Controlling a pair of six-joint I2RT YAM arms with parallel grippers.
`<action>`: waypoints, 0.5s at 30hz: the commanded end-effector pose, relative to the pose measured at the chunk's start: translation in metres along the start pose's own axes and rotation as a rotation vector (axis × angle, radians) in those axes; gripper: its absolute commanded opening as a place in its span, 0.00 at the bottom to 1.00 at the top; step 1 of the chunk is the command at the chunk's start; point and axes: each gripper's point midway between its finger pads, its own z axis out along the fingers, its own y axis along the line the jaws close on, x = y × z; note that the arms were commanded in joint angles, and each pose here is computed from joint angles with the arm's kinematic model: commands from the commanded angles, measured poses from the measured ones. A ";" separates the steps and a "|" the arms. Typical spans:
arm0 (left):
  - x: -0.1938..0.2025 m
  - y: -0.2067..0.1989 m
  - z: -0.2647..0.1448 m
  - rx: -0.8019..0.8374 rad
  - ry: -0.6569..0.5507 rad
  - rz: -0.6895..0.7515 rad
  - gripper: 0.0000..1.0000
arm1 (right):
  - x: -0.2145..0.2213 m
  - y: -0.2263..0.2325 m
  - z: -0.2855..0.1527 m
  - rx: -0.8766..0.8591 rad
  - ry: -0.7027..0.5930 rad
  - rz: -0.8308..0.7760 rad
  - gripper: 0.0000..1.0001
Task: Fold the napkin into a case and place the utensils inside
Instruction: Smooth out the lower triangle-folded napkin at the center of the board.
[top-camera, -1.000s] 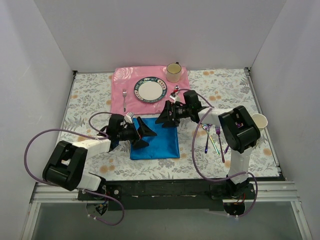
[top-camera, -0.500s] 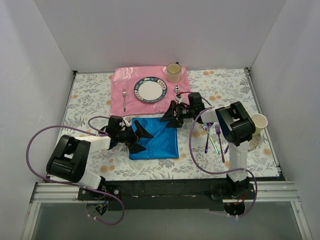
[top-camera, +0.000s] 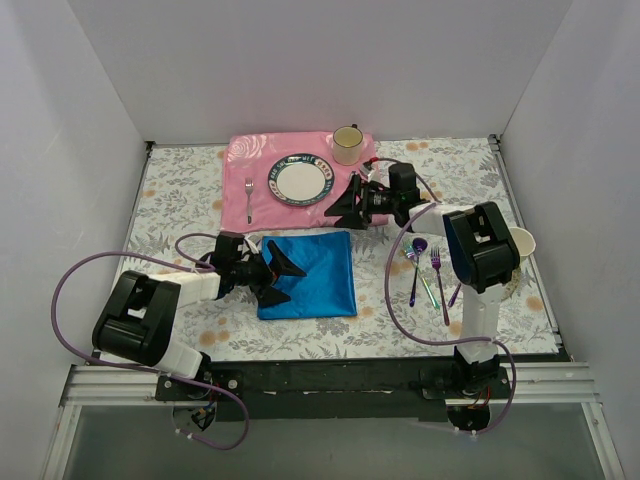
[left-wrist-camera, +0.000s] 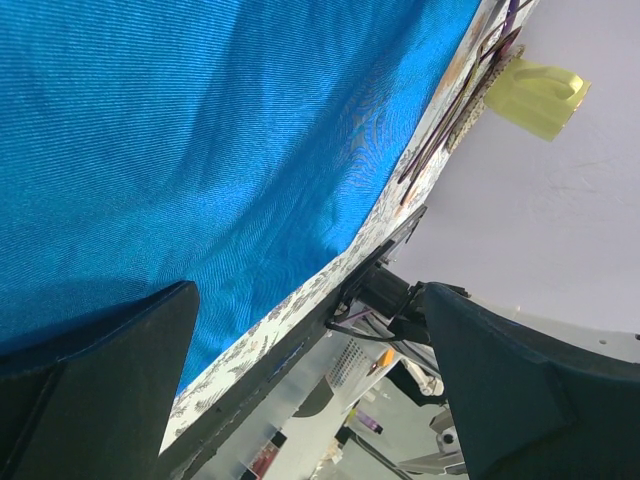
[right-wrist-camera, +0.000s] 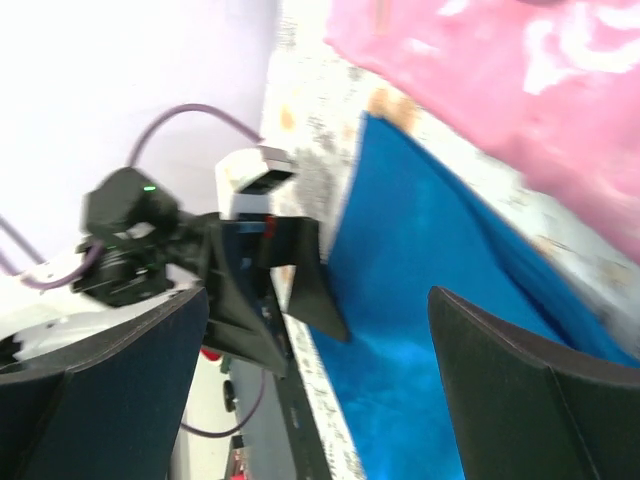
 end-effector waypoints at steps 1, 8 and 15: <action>0.004 0.025 -0.003 -0.084 -0.020 -0.029 0.98 | -0.004 0.079 0.001 -0.219 -0.008 -0.070 0.99; 0.004 0.024 -0.003 -0.081 -0.020 -0.025 0.98 | 0.018 0.078 0.034 -0.279 0.050 0.046 0.99; 0.004 0.024 -0.004 -0.080 -0.024 -0.026 0.98 | 0.025 0.041 0.048 -0.253 0.067 0.092 0.99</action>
